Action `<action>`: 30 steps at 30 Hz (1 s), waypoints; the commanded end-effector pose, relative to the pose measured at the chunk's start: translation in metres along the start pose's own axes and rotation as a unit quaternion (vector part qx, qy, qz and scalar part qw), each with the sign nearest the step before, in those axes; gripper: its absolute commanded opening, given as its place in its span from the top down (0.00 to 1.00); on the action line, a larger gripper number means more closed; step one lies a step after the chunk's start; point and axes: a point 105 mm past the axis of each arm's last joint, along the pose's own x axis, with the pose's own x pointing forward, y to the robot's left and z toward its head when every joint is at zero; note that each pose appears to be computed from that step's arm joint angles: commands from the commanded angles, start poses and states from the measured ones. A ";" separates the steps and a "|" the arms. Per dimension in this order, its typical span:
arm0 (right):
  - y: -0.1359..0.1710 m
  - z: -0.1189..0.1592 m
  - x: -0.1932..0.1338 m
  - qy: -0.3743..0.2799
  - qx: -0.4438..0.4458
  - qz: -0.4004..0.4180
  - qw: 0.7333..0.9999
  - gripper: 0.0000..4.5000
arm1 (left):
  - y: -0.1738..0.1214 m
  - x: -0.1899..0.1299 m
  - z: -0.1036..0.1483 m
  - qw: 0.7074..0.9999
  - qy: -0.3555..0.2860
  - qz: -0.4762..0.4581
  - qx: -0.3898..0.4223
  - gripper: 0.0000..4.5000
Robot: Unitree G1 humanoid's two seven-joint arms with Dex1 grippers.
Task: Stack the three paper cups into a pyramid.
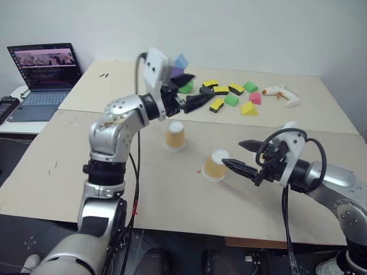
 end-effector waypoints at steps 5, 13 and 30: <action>-0.002 0.010 0.001 -0.023 -0.008 0.005 1.000 0.00 | 0.004 -0.050 -0.069 0.985 0.033 0.169 0.005 0.03; 0.001 0.008 0.005 -0.025 0.002 0.015 1.000 0.00 | -0.006 -0.051 -0.101 0.987 0.080 0.142 0.001 0.03; 0.000 0.008 0.006 -0.033 0.005 0.006 0.999 0.00 | -0.009 -0.023 -0.115 0.993 0.095 0.064 0.007 0.03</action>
